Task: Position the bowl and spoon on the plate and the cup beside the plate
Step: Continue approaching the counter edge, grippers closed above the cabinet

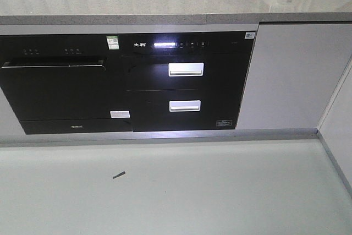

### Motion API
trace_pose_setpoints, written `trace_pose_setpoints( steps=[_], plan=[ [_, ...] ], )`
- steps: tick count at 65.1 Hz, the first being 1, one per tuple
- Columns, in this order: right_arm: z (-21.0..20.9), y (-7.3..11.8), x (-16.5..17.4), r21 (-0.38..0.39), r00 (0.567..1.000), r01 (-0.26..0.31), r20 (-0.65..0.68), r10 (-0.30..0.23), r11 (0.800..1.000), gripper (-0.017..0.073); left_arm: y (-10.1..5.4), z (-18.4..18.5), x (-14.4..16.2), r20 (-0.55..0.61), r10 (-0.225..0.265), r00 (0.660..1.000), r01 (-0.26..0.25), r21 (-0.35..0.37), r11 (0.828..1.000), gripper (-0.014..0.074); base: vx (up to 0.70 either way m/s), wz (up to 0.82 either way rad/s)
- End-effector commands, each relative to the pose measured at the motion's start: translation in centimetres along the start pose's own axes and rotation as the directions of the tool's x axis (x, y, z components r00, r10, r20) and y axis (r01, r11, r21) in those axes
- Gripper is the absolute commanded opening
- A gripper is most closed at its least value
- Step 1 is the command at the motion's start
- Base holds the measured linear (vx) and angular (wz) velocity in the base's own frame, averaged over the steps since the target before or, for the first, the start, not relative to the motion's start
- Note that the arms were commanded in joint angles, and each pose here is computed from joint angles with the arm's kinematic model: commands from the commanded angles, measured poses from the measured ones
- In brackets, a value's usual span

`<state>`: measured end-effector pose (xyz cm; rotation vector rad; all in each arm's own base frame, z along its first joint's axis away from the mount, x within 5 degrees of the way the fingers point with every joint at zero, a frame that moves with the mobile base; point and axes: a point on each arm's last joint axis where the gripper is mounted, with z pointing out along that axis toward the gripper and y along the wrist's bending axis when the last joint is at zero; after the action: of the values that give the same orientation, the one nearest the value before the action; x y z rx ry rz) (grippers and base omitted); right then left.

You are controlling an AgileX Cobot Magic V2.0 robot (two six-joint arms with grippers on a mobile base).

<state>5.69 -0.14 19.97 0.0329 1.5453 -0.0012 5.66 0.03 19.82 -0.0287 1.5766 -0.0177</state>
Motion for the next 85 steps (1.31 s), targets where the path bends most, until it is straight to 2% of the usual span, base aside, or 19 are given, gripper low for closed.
trace_pose_setpoints(
  steps=[1,85],
  plan=[
    [-0.08,0.04,-0.29,-0.002,0.997,0.016,0.073,-0.016,1.0,-0.0002,0.05,-0.01,0.33,0.054,-0.009,0.999,0.01,-0.003,1.0,-0.0006,0.06,0.0],
    [-0.08,0.04,-0.29,-0.002,0.997,0.016,0.073,-0.016,1.0,-0.0002,0.05,-0.01,0.33,0.054,-0.009,0.999,0.01,-0.003,1.0,-0.0006,0.06,0.01]
  ],
)
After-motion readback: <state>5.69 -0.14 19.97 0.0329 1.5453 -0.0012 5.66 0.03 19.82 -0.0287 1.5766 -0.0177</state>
